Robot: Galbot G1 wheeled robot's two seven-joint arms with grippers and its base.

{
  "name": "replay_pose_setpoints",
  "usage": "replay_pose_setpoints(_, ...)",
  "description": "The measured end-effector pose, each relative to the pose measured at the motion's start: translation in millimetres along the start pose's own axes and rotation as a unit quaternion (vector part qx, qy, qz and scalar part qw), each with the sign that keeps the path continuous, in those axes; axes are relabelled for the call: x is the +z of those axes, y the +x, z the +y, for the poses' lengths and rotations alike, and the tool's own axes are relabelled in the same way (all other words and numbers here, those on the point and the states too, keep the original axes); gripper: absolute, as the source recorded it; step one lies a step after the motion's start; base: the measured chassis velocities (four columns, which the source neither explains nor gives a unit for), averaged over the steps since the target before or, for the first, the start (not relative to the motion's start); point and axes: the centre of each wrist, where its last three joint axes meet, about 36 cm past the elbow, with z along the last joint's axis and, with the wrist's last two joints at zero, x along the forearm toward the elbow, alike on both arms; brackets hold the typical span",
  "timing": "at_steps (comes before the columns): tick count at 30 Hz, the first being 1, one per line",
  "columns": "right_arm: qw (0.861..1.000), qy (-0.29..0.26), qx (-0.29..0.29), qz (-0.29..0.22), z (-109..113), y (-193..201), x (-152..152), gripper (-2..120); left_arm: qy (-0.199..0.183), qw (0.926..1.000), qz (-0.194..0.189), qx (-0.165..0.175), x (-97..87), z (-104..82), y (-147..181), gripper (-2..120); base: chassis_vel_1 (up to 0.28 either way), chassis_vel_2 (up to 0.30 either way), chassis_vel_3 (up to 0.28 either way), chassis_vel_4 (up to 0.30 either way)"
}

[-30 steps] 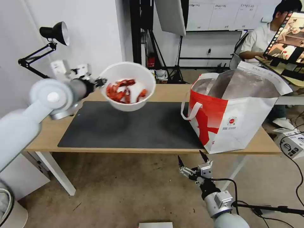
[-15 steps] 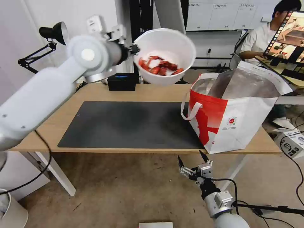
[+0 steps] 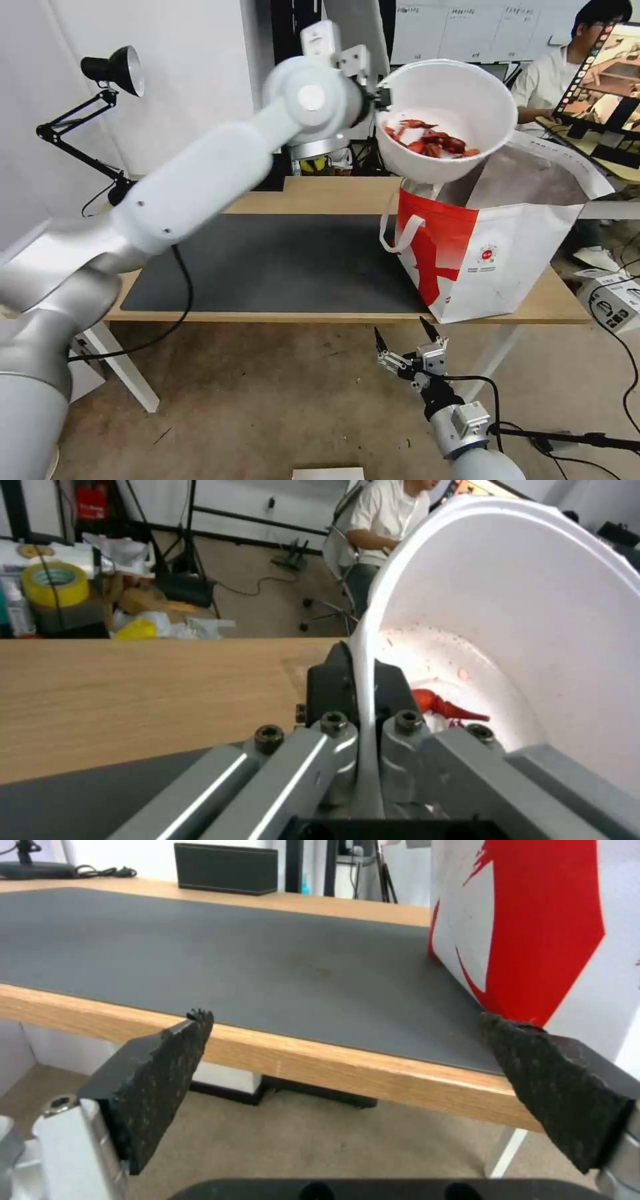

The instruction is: Pick up the trash from the table and place it into the takeout bag.

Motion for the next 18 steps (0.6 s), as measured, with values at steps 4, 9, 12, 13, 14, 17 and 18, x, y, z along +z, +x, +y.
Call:
replay_pose_setpoints(4, 1.000, 0.000, 0.000, 0.000, 0.0, 0.0, 0.0, 100, -0.018, 0.9998, -0.001, -0.007, 17.7, -23.4, -18.5, 0, 0.000, 0.000, 0.000, 0.000)
replay_pose_setpoints(9, 1.000, 0.000, 0.000, 0.000, 0.0, 0.0, 0.0, 100, -0.038, 0.9991, -0.009, -0.015, 38.7, -45.3, -39.8, 0, 0.000, 0.000, 0.000, 0.000)
replay_pose_setpoints(12, 1.000, 0.000, 0.000, 0.000, 0.0, 0.0, 0.0, 100, -0.049, 0.9985, -0.014, -0.020, 48.6, -52.3, -48.8, 0, 0.000, 0.000, 0.000, 0.000)
replay_pose_setpoints(13, 1.000, 0.000, 0.000, 0.000, 0.0, 0.0, 0.0, 100, -0.054, 0.9982, -0.016, -0.022, 52.2, -54.0, -51.4, 0, 0.000, 0.000, 0.000, 0.000)
replay_pose_setpoints(14, 1.000, 0.000, 0.000, 0.000, 0.0, 0.0, 0.0, 100, -0.054, 0.9982, -0.016, -0.022, 52.2, -54.0, -51.4, 0, 0.000, 0.000, 0.000, 0.000)
replay_pose_setpoints(17, 1.000, 0.000, 0.000, 0.000, 0.0, 0.0, 0.0, 100, -0.099, 0.9938, -0.043, -0.028, 71.2, -55.3, -60.3, 0, 0.000, 0.000, 0.000, 0.000)
replay_pose_setpoints(18, 1.000, 0.000, 0.000, 0.000, 0.0, 0.0, 0.0, 100, -0.124, 0.9902, -0.059, -0.026, 80.2, -54.7, -63.0, 0, 0.000, 0.000, 0.000, 0.000)
